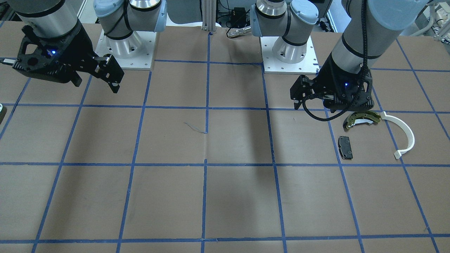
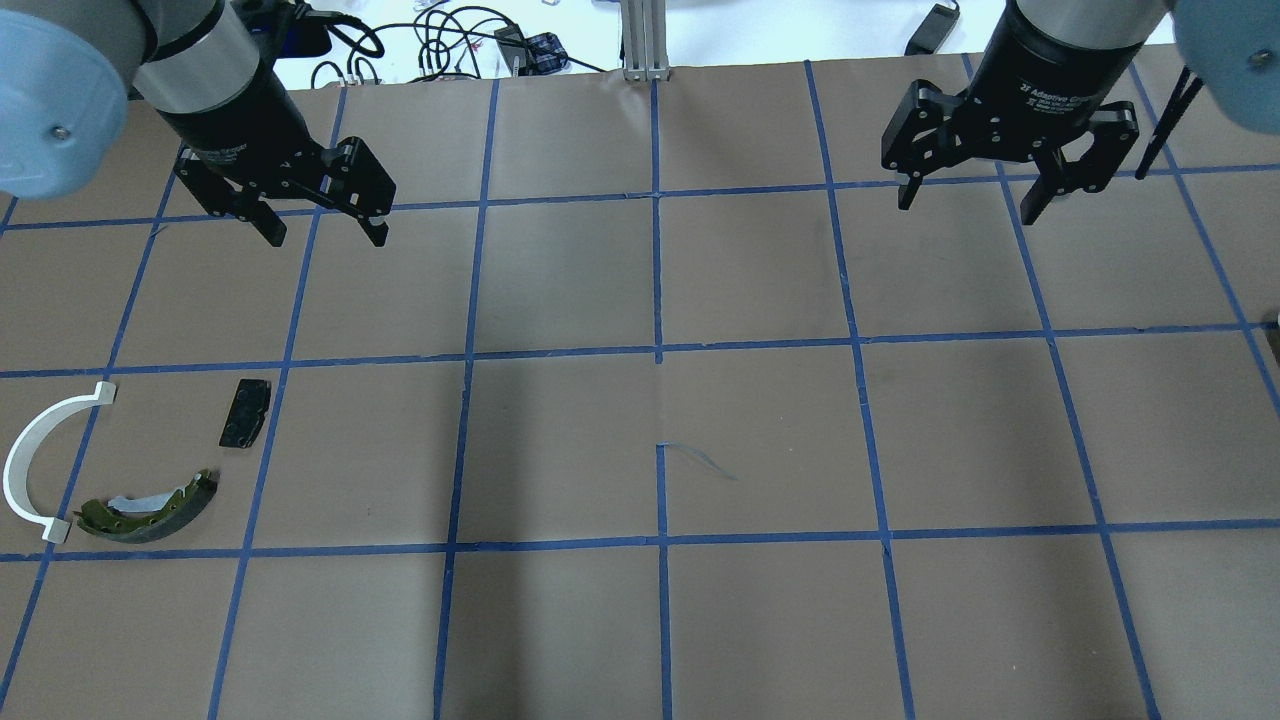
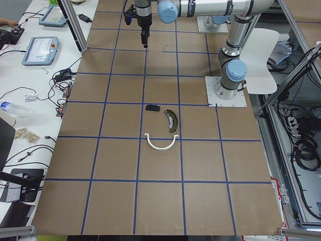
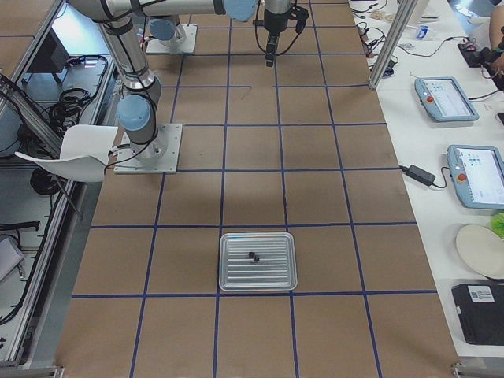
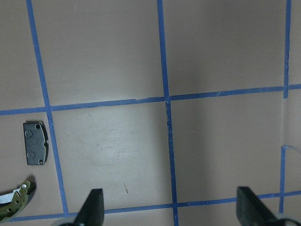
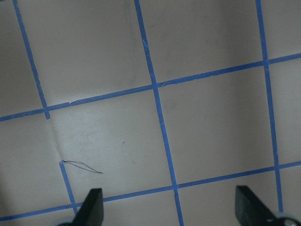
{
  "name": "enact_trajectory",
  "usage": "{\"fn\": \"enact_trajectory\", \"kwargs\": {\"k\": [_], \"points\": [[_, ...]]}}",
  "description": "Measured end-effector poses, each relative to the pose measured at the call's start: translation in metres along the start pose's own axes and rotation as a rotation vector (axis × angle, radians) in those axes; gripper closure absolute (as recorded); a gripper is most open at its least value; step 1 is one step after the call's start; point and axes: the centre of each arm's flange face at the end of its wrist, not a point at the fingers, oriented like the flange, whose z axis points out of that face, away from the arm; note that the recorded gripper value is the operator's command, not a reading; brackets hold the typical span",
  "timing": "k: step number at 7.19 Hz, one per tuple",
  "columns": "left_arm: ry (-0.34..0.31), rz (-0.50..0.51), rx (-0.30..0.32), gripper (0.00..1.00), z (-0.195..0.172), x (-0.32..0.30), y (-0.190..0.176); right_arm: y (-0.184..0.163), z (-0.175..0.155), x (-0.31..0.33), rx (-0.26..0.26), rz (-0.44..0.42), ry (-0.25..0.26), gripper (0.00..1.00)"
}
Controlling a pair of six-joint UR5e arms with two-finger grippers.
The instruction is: Place bearing gear from tray to pile
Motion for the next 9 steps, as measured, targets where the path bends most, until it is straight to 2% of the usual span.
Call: {"fn": "enact_trajectory", "kwargs": {"k": [4, 6, 7, 9], "points": [[0.003, 0.0, -0.003, 0.0, 0.002, 0.001, 0.0, -0.004, 0.001, 0.002, -0.003, -0.013, 0.01, 0.0], [0.004, -0.001, -0.006, 0.0, 0.004, 0.001, 0.0, -0.01, 0.002, 0.022, -0.007, -0.03, 0.057, 0.0], [0.004, 0.0, -0.007, 0.0, 0.005, 0.001, 0.001, -0.018, 0.001, 0.05, -0.009, 0.0, 0.093, 0.0], [0.004, 0.0, -0.007, 0.0, 0.005, 0.001, 0.001, -0.045, 0.005, 0.144, -0.033, 0.074, 0.116, 0.0]]}}
